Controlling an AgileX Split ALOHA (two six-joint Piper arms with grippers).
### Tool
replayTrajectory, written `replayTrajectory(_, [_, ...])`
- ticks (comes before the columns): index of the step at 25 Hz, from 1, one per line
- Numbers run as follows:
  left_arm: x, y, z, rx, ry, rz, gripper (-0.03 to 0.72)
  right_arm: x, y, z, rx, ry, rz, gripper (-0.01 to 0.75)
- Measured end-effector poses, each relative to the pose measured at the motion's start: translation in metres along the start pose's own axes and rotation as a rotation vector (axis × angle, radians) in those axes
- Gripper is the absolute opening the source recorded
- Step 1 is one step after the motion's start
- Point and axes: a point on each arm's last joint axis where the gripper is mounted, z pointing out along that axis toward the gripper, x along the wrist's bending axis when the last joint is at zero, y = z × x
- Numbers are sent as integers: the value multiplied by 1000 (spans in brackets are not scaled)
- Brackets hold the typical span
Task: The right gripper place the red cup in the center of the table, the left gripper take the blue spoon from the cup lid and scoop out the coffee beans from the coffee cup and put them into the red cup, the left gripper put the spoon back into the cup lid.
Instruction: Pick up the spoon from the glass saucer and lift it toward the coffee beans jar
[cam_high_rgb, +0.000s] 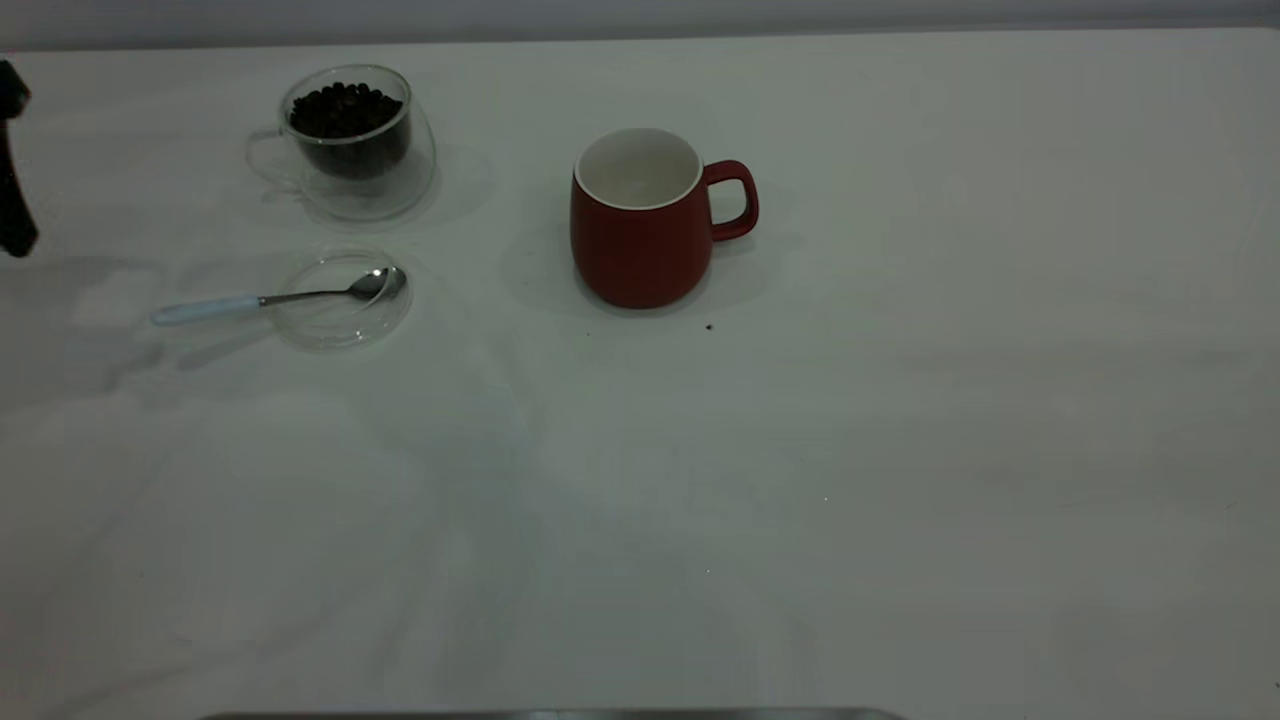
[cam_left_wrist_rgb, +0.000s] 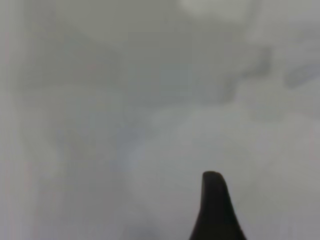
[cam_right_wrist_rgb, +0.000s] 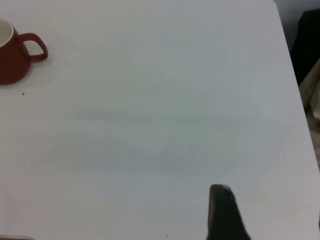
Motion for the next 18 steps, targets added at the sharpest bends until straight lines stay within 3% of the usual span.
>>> replayTrajectory(7, [32,20,12,16,-179,-49,583,0,0,0,0,0,0,479])
replayTrajectory(13, [26,20,33,11,-359,93,583,0,0,0,0,0,0,479])
replayTrajectory(18, [21,22,51,-1,-444,74,583,0,0,0,0,0,0,479])
